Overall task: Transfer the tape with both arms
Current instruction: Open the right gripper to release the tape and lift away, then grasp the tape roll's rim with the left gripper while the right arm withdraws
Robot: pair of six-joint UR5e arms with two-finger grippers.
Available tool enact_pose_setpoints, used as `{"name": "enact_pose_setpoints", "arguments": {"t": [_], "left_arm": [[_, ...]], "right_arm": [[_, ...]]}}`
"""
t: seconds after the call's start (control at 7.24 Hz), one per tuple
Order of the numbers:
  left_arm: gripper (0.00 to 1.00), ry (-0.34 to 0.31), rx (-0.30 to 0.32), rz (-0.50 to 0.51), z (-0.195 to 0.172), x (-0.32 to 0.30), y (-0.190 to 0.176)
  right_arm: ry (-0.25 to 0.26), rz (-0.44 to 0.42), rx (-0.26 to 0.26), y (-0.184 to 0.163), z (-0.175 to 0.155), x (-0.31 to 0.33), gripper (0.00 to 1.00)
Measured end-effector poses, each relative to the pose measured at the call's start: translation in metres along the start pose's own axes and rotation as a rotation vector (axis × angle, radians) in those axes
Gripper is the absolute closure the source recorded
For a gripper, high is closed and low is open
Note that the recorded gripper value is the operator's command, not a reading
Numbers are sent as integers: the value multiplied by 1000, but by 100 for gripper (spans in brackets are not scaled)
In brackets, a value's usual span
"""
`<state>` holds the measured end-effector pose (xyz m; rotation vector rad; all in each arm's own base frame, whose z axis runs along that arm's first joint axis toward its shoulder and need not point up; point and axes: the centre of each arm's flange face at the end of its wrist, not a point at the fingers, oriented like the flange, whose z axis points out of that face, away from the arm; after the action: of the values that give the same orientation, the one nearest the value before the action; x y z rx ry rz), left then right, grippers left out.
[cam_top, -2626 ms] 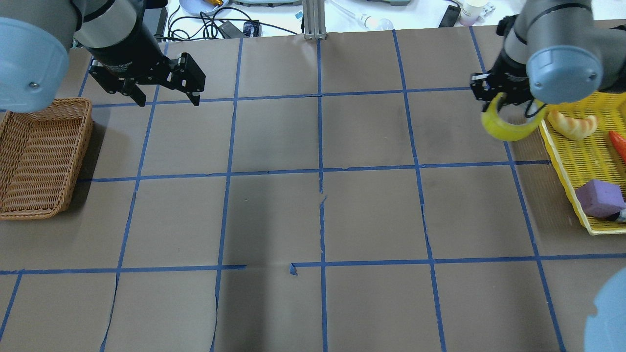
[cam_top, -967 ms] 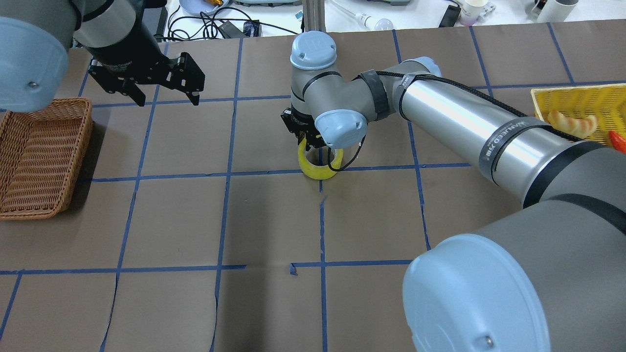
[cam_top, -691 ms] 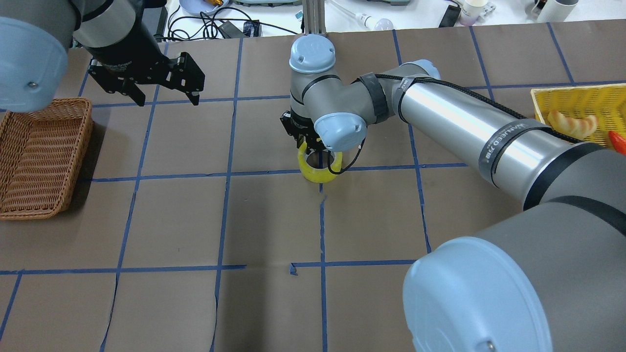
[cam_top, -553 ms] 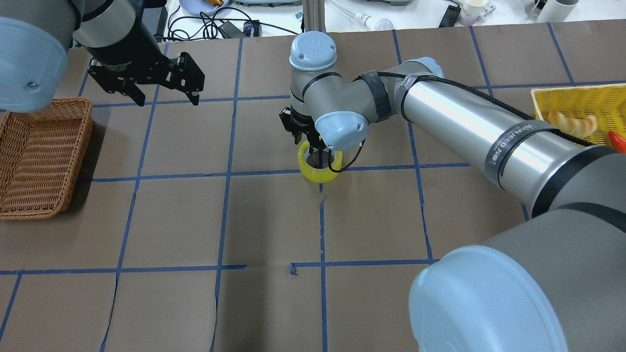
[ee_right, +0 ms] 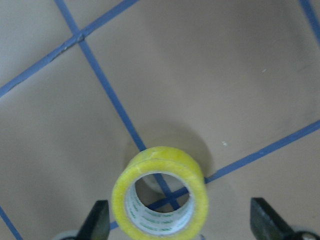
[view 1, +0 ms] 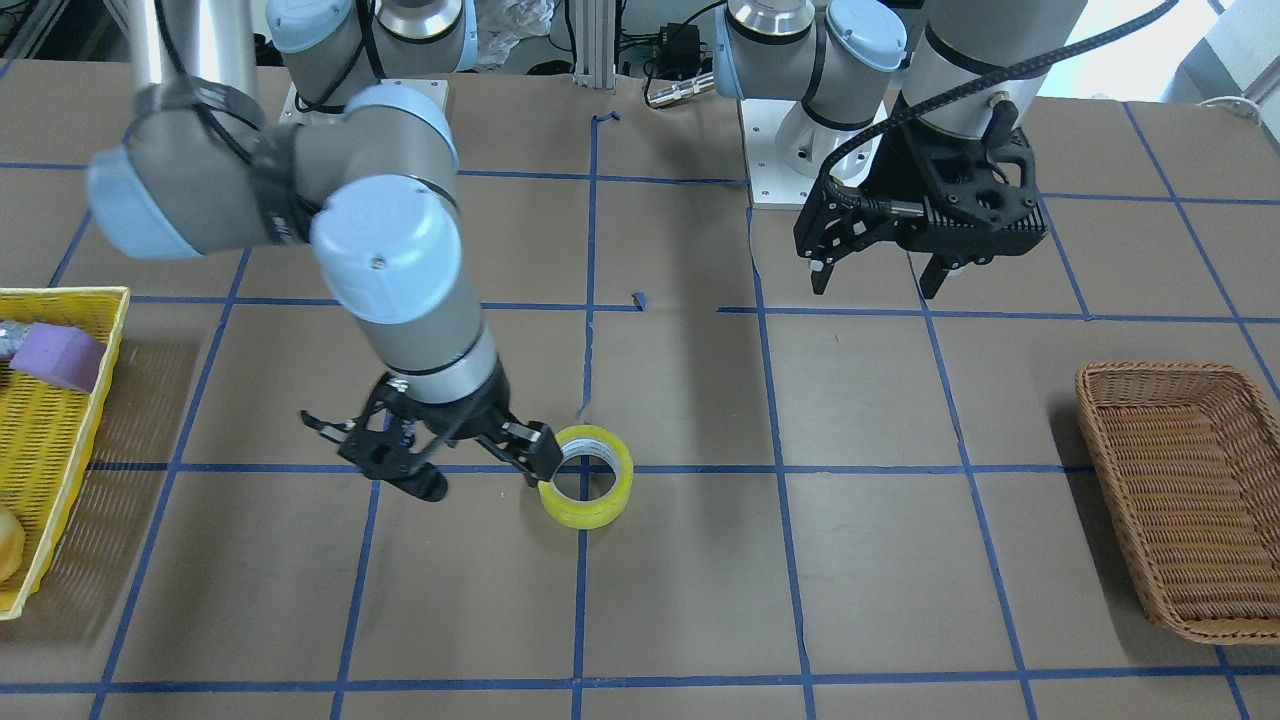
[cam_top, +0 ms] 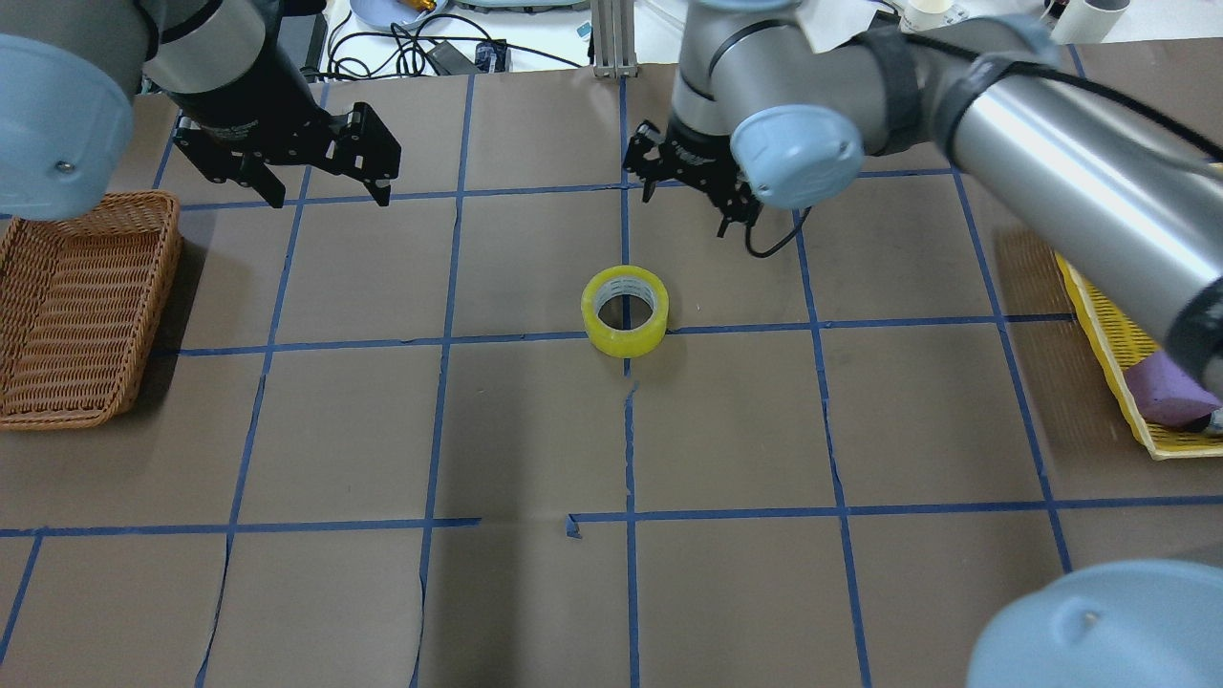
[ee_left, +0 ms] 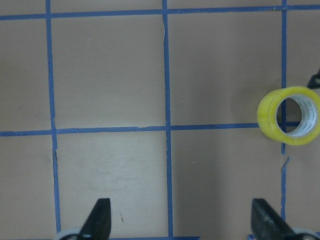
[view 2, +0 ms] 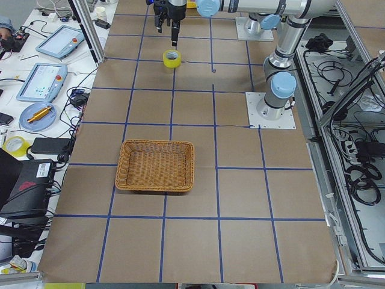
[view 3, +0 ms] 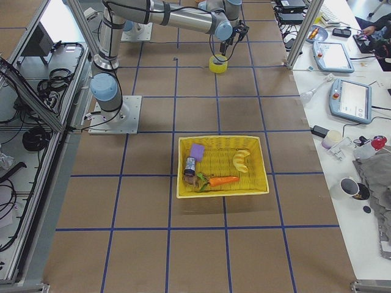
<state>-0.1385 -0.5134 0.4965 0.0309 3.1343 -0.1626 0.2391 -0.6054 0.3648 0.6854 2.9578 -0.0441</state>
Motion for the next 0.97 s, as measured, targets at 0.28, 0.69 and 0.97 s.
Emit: {"name": "enact_pose_setpoints", "arguments": {"t": [0.28, 0.69, 0.97], "left_arm": [[0, 12, 23, -8, 22, 6, -16], [0, 32, 26, -5, 114, 59, -41], [0, 82, 41, 15, 182, 124, -47]], "right_arm": [[47, -159, -22, -35, -58, 89, 0], [131, -377, -67, -29, -121, 168, 0], [130, -400, -80, -15, -133, 170, 0]]}}
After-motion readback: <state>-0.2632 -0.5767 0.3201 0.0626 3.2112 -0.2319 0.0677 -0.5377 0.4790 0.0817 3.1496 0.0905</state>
